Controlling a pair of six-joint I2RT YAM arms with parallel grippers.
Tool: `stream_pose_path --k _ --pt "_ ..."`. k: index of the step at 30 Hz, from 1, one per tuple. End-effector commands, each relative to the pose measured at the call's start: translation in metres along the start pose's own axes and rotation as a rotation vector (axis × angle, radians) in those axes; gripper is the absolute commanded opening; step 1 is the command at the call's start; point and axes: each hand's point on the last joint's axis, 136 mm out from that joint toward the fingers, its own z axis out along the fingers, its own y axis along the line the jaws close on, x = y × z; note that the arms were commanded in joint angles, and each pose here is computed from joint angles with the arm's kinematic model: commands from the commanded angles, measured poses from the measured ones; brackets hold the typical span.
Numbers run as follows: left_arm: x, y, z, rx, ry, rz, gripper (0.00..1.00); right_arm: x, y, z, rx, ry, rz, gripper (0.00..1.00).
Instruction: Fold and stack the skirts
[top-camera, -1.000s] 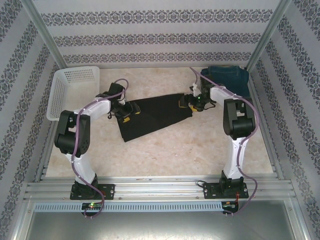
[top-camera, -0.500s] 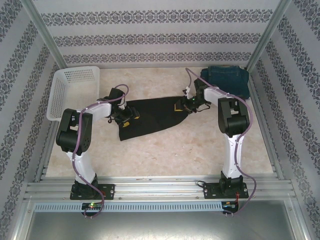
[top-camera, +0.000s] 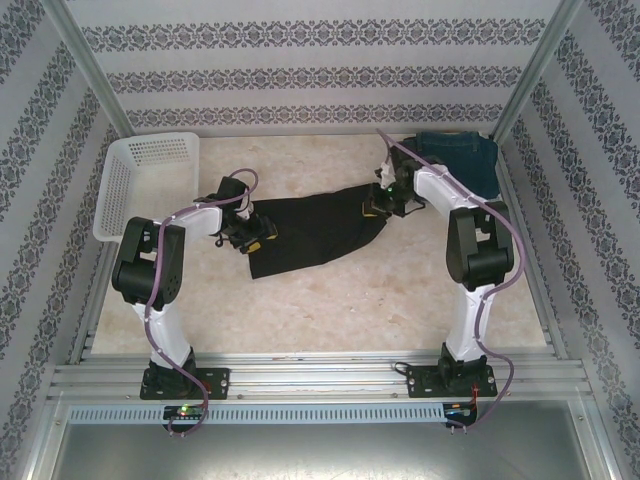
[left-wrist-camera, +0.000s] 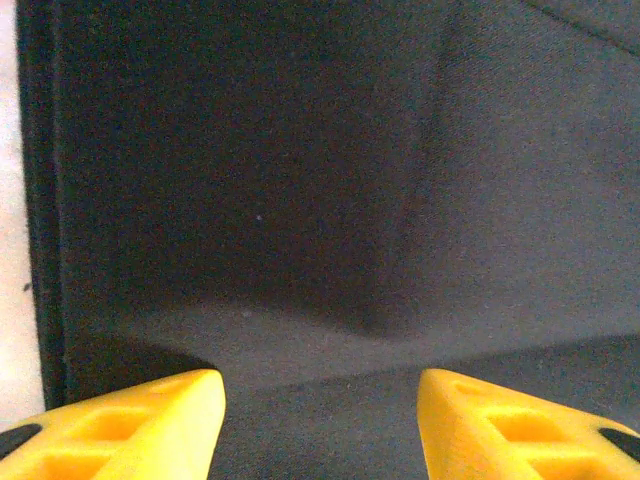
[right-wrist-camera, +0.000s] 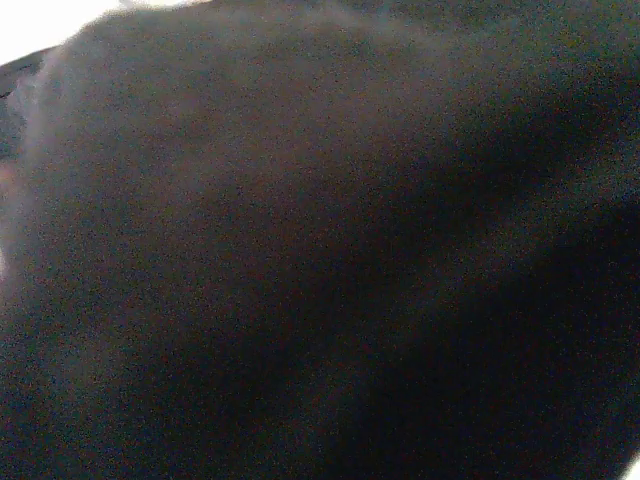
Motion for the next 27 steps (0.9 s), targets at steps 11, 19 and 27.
stream_pose_path --k 11,19,27 --pt "0.009 0.043 -0.006 -0.177 0.018 0.039 0.57 -0.009 -0.039 -0.036 0.349 -0.201 0.132 0.64" --pt "0.003 0.026 -0.03 -0.109 0.005 0.061 0.63 0.022 -0.058 -0.02 0.003 -0.118 0.233 0.98" --pt "0.014 -0.076 -0.076 0.203 -0.054 0.121 0.89 0.014 0.008 -0.036 -0.127 -0.286 0.205 0.34"
